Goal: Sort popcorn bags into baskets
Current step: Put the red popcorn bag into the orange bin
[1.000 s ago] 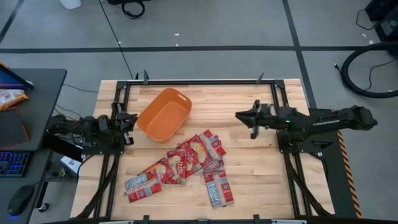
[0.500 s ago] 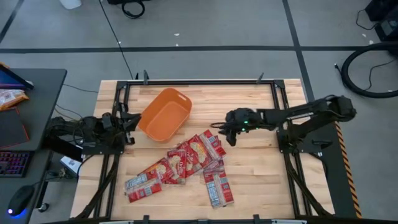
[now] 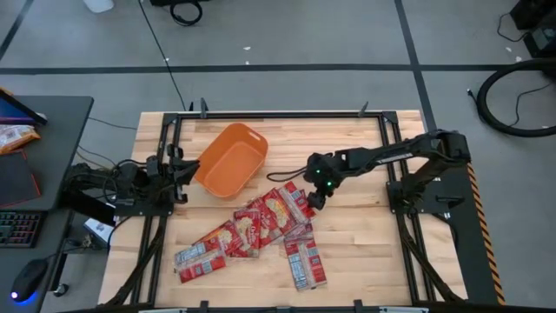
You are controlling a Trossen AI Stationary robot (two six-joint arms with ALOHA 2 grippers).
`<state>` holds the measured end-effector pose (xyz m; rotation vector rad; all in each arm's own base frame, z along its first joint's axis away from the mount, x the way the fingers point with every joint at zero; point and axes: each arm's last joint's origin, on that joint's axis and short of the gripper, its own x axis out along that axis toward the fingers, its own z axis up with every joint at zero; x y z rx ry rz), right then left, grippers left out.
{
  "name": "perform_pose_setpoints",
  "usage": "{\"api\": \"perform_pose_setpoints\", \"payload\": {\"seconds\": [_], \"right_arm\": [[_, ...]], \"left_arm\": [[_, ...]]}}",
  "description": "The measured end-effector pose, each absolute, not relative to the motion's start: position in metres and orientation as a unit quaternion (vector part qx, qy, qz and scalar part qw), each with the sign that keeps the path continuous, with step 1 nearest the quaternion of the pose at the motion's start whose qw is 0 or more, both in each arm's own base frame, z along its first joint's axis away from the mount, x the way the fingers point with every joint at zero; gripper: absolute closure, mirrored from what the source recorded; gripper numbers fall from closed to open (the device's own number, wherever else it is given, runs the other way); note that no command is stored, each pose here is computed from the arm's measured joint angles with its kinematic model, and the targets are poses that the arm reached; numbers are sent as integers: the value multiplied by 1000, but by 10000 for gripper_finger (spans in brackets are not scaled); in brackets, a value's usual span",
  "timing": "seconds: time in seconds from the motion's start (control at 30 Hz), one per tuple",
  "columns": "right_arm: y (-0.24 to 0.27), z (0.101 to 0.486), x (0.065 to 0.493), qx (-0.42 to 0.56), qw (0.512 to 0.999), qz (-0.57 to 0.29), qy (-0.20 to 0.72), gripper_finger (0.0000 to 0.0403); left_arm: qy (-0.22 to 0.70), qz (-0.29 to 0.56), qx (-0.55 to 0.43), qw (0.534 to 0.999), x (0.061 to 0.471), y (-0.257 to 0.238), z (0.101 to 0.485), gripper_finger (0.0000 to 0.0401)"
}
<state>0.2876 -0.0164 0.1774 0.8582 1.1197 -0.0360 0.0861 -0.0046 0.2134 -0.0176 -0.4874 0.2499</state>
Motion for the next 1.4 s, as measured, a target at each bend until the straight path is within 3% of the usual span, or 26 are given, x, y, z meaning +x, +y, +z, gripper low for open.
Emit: {"api": "perform_pose_setpoints", "payload": {"seconds": [0.27, 0.6, 1.03, 1.23, 1.4], "right_arm": [[-14, 148, 295, 427, 708, 41, 561, 186], [-15, 132, 308, 450, 701, 109, 543, 223], [-30, 132, 308, 437, 726, 72, 526, 391], [-32, 141, 305, 436, 733, 70, 518, 393], [-43, 166, 295, 414, 766, 42, 490, 397]], "left_arm": [[-239, 123, -9, 963, 86, -5, 213, 353], [-230, 122, -6, 966, 87, -5, 211, 353], [-223, 120, -13, 967, 88, -5, 210, 353], [-222, 117, -26, 968, 88, -5, 210, 353], [-222, 117, -26, 968, 88, -5, 210, 353]]}}
